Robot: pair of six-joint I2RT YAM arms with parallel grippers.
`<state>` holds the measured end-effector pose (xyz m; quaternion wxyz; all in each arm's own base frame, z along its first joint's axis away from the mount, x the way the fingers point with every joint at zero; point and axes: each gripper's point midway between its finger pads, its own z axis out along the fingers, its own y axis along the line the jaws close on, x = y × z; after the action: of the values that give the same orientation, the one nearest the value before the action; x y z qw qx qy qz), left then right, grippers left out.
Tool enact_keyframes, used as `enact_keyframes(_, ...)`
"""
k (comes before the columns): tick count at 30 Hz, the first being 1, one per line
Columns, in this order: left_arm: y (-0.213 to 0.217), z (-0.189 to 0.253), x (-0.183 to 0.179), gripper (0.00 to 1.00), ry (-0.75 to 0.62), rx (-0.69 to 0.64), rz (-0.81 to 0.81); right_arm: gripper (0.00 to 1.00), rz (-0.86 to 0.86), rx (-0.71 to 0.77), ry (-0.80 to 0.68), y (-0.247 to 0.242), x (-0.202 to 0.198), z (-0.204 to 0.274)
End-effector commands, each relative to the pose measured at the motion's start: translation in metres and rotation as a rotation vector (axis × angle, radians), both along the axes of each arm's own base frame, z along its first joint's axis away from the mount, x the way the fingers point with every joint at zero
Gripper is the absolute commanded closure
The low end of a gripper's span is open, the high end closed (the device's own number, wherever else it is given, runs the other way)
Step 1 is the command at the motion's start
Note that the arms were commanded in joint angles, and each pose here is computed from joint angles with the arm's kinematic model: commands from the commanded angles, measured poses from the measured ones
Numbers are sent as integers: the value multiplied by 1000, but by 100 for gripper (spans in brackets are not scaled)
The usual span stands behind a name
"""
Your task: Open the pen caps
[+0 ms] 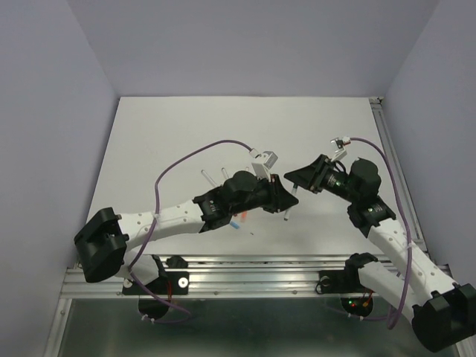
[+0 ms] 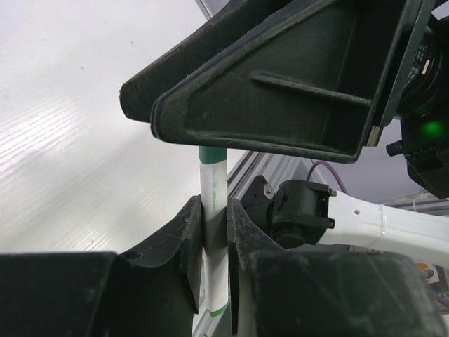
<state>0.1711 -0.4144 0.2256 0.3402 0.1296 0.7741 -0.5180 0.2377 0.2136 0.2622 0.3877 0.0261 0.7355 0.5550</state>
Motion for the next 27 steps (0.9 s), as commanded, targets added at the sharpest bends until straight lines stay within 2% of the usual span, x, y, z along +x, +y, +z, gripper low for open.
enact_keyframes(1,-7,30,5,100,-33,-70,6,62,41,-9,-2,6,-8,-8)
enact_keyframes(8,-9,29,4,100,-30,-71,5,73,33,-20,-12,6,-8,-8)
enact_keyframes(11,-10,27,4,100,-27,-66,0,82,7,-32,-21,3,-5,-7)
enact_keyframes(13,-10,25,2,100,-17,-67,-7,91,-7,-40,-31,2,-3,-8)
enact_keyframes(14,-10,24,1,100,-12,-69,-14,99,-26,-43,-38,0,0,-7)
enact_keyframes(18,-8,19,-10,100,22,-100,-46,99,-145,-68,-67,-13,17,-7)
enact_keyframes(20,-7,22,-18,100,46,-141,-65,99,-283,-86,-88,-29,35,-6)
enact_keyframes(23,-3,8,-46,100,81,-157,-142,99,-460,-142,-137,-54,61,-3)
enact_keyframes(27,-3,0,-76,100,99,-159,-191,99,-578,-186,-181,-69,84,7)
